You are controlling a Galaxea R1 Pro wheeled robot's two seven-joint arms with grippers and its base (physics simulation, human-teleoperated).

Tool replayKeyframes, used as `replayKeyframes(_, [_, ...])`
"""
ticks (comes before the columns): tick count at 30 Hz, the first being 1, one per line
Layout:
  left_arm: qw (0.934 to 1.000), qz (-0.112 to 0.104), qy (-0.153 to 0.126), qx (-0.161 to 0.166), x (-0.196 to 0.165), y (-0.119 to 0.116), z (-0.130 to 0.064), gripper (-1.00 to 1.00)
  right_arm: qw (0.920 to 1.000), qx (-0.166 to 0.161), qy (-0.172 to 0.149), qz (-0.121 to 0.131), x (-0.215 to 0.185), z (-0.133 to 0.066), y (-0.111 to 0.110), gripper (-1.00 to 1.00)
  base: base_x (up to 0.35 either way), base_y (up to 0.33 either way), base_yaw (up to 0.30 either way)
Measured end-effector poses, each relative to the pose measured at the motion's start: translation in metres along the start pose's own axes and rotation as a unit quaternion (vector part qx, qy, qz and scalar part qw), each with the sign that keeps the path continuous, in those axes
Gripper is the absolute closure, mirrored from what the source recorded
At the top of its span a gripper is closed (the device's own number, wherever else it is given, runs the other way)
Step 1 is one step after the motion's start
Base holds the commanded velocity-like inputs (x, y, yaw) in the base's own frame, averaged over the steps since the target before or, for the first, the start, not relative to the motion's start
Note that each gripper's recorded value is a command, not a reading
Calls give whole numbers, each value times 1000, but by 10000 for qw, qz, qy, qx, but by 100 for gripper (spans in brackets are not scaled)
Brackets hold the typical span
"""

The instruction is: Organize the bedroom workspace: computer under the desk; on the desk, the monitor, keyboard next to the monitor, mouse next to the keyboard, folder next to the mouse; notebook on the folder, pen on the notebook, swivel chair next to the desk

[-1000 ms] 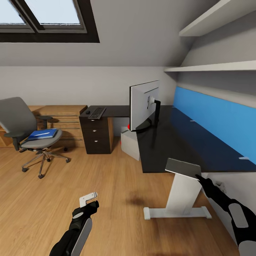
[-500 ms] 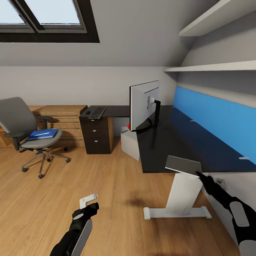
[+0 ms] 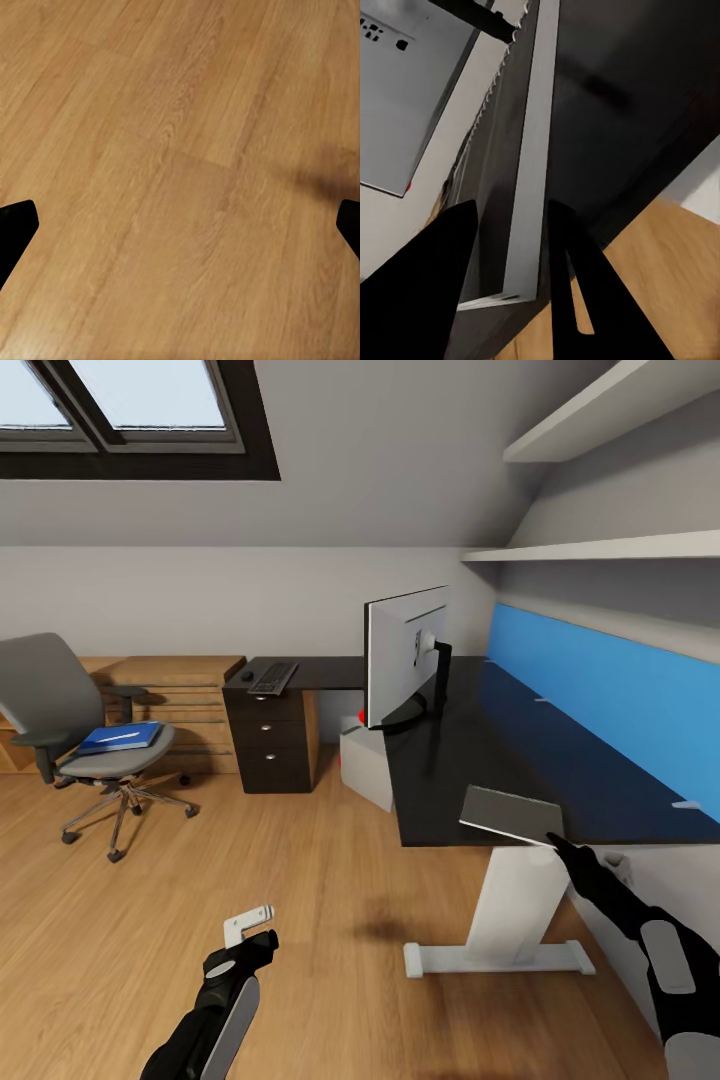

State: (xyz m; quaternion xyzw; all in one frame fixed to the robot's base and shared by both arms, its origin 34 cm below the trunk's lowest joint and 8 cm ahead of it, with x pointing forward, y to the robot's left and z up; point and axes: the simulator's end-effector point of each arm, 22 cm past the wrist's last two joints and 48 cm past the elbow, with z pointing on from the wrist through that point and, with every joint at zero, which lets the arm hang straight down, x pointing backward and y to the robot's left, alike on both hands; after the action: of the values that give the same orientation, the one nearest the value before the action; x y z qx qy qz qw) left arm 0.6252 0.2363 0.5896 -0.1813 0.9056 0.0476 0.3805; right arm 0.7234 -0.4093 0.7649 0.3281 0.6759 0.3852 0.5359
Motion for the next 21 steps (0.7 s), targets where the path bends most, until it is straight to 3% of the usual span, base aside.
replayKeyframes(10, [10000,0,3,-1,0,0,0,-100,9995,-282,77,115,27,7,28,100,0,0,164])
replayKeyframes(14, [10000,22,36,-6,4,0,0,-100,9991,-397,82,-148,42,3,50,100,0,43,272])
replayKeyframes(21, [10000,51,80,-22,8,1,2,-100,9975,-313,256,-584,71,6,65,100,0,228,278])
